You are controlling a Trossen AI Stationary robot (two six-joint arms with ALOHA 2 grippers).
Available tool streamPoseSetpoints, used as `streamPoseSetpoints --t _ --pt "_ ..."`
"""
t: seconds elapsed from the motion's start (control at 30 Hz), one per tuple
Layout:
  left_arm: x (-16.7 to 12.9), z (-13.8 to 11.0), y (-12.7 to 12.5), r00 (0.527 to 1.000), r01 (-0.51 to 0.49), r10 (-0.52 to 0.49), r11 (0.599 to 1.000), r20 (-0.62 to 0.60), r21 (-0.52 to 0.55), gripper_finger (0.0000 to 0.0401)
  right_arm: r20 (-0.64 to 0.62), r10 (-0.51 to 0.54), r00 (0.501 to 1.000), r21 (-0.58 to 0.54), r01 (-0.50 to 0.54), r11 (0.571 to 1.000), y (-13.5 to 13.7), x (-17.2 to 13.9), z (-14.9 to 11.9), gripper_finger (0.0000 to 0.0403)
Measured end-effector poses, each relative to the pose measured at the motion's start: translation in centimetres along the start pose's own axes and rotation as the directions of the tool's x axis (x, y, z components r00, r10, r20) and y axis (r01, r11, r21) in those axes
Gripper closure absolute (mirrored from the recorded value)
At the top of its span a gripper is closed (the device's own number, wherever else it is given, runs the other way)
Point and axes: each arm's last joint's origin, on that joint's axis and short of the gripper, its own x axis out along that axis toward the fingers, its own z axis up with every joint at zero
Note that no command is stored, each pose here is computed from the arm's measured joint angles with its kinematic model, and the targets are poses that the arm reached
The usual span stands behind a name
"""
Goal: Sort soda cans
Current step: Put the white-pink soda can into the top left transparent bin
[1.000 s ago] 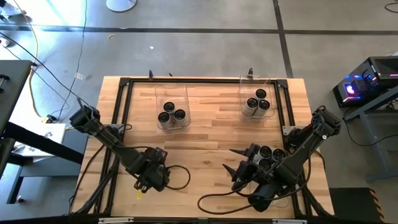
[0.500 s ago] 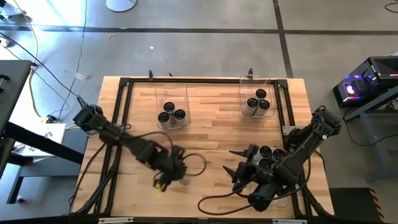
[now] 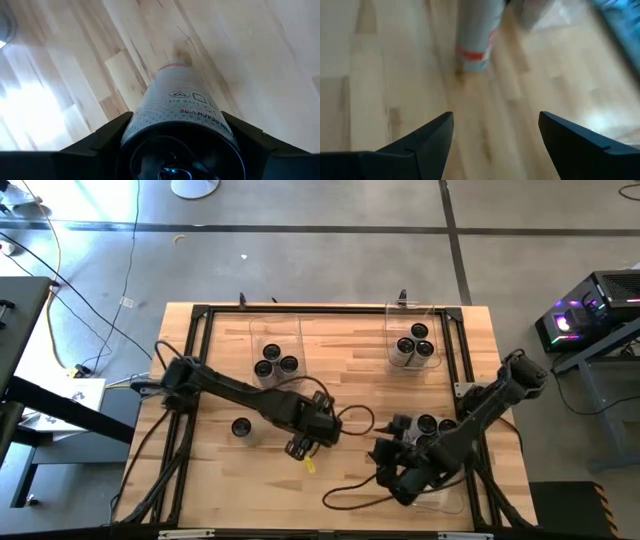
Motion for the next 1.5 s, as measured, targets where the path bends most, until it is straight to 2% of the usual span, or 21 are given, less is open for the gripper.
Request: streamPoseSetpoints --t 0.13,0.33,0.57,0.87,0.97,1.17,1.3,1.5 --pt "0.9 0.6 0.0 1.000 -0.005 0.006 0.999 -0.012 0.041 0.0154 -0.007 0.086 0.996 0.038 -0.086 0.996 0.0 3.2 -1.7 0.0114" --pt "1.0 0.7 0.0 1.000 -0.019 0.019 0.999 -0.007 0.027 0.0102 0.052 0.115 0.992 0.059 -0.118 0.991 -0.8 5.7 -1.8 0.0114" --pt "0.9 0.8 0.1 1.000 -0.017 0.017 1.000 0.004 0.002 0.0091 0.042 0.123 0.992 0.050 -0.125 0.991 -1.8 7.0 -1.2 0.0114" --pt "0.9 0.3 -0.1 0.999 -0.006 0.005 1.000 -0.047 -0.012 0.0089 0.111 0.170 0.979 -0.054 -0.164 0.985 -2.0 7.5 0.1 0.0114" --pt "0.8 -0.5 -0.4 0.992 0.038 -0.041 0.999 -0.119 -0.024 0.0089 0.146 0.160 0.976 -0.027 -0.158 0.987 -2.2 7.9 0.3 0.0114" --pt "0.4 -1.6 -0.5 0.973 0.057 -0.069 0.997 -0.221 -0.059 0.0091 0.237 0.167 0.957 0.043 -0.182 0.982 -2.9 9.5 -0.9 0.0114" --pt "-0.6 -1.9 -0.3 0.975 0.056 -0.070 0.996 -0.209 -0.072 0.0091 0.298 0.144 0.944 0.101 -0.181 0.978 -3.5 10.4 -1.7 0.0114" --pt "-3.2 -2.4 -0.1 0.986 0.033 -0.058 0.987 -0.156 -0.158 0.0091 0.386 0.161 0.909 0.161 -0.238 0.958 -4.0 10.7 -1.7 0.0114"
